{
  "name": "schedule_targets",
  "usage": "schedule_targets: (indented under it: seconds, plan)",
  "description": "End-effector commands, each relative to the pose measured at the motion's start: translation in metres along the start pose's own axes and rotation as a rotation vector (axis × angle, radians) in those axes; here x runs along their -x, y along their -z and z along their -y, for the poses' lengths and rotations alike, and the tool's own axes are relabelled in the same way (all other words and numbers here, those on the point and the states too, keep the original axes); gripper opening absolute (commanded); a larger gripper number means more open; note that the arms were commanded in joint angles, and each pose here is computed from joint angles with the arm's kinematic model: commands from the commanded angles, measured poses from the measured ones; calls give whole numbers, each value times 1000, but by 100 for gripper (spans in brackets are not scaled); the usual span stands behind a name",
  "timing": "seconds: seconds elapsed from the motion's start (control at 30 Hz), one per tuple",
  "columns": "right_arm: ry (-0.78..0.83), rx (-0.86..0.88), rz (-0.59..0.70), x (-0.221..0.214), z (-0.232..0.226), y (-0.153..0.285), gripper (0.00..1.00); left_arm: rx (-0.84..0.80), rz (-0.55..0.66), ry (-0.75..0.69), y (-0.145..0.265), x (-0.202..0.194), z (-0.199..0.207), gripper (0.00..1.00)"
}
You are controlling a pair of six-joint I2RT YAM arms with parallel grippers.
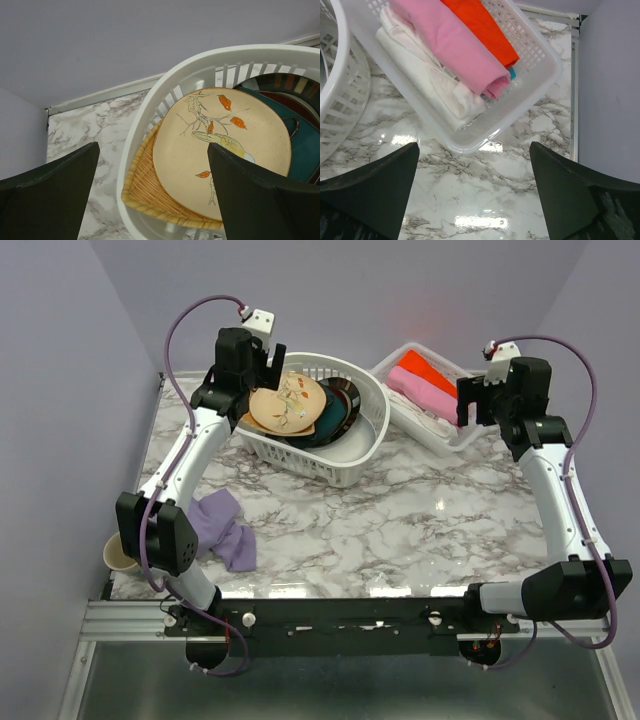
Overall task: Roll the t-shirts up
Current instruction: Move the bin to the corner of the board.
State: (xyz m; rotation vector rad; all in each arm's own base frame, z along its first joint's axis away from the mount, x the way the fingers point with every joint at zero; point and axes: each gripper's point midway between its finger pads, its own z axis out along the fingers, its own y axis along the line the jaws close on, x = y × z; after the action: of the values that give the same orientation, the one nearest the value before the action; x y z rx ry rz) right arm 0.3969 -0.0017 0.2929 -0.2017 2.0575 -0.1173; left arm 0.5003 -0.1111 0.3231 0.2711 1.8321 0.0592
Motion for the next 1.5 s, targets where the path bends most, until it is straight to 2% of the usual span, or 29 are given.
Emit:
schedule_targets:
  seconds: [0.0,0.3,0.37,0.4,0.47,0.5,0.57,0.6,0.63,0.67,0.87,0.97,1.2,1.43,1.47]
  plan:
    - [-7,-7,32,12,1,-4,100,-5,30,-3,0,14,1,98]
    - [21,0,10,9,1,-15,100,14,3,-93,-32,5,-5,98]
    - [42,11,3,8,0,-15,100,-31,-61,-80,-48,-17,0,96]
    - [45,14,2,7,-1,-15,100,-26,-61,-60,-53,-14,-8,95]
    - [55,18,-6,4,-1,-16,100,-80,-150,-24,-71,-42,-2,88]
    - [55,18,-13,2,-1,-16,100,-86,-132,-2,-75,-29,-11,84]
    - [51,49,-20,-1,-7,-16,100,-168,-238,30,-92,-62,-1,46]
    - [50,62,-22,-2,-10,-16,100,-226,-207,51,-95,-45,5,29]
    - [47,72,-28,-5,-12,-17,100,-229,-256,74,-107,-65,4,4]
    - [43,78,-35,-6,-13,-17,100,-217,-260,101,-111,-67,2,0]
    - [40,121,-50,-10,-21,-16,100,-196,-284,110,-142,-94,-4,0]
    - [46,124,-57,-11,-21,-15,100,-183,-272,136,-152,-95,-12,0]
    - [45,129,-66,-15,-22,-17,100,-19,-345,138,-168,-136,-42,0]
    - [50,127,-71,-15,-21,-20,100,330,-369,118,-165,-162,-142,0]
    - [49,131,-75,-16,-22,-21,100,398,-362,122,-160,-164,-170,0]
